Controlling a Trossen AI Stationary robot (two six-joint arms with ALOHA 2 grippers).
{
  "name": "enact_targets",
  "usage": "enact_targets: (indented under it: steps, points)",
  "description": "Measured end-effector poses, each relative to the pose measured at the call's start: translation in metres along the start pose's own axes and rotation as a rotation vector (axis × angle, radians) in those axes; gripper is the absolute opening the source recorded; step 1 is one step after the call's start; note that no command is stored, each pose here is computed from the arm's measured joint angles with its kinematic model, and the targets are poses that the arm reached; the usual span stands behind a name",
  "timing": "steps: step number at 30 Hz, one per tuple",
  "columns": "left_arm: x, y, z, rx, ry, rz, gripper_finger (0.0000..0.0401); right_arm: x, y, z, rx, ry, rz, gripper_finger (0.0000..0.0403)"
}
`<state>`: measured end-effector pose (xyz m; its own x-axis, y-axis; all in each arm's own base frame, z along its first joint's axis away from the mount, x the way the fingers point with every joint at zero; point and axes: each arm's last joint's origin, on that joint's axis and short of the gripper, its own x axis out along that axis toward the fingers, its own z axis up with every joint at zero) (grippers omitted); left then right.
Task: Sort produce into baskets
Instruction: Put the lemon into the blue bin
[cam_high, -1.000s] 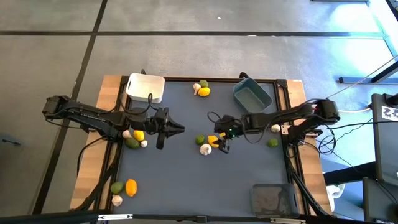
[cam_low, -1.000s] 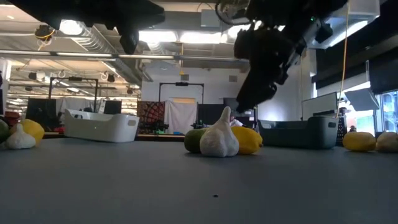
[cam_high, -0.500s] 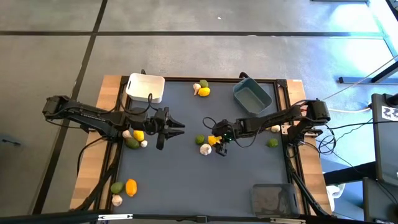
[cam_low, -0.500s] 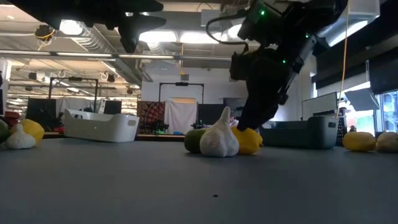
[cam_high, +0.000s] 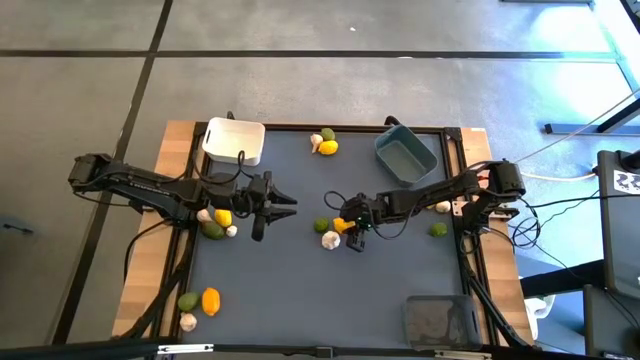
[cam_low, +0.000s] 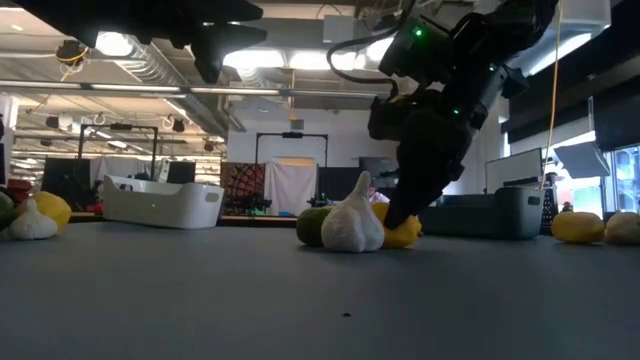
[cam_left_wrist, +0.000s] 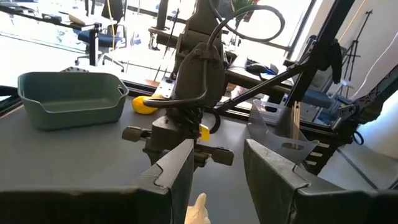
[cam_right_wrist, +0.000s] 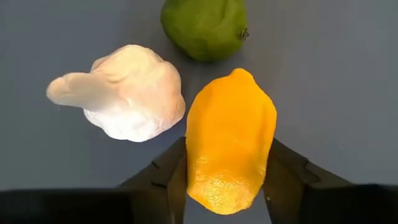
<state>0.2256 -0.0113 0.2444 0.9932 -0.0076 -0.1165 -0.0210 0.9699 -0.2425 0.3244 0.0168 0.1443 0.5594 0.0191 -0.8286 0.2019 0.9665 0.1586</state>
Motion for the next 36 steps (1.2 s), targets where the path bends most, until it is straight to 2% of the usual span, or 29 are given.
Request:
enact_targets:
  steps: [6, 10, 24, 36]
  points:
    - [0.000, 0.000, 0.000, 0.000, 0.001, 0.001, 0.0136, -0.006, 0.000, 0.000, -0.024, 0.002, 0.002, 0.0139]
    - [0.000, 0.000, -0.001, 0.000, 0.006, 0.003, 0.0136, -0.021, 0.001, 0.005, -0.049, -0.031, -0.006, 0.0138]
    - [0.000, 0.001, -0.001, -0.001, 0.001, 0.028, 0.0136, -0.085, -0.008, 0.006, -0.075, -0.083, -0.168, 0.0149]
    - [0.000, 0.001, -0.001, -0.007, 0.000, 0.028, 0.0137, -0.133, -0.055, 0.002, 0.034, -0.078, -0.289, 0.0149]
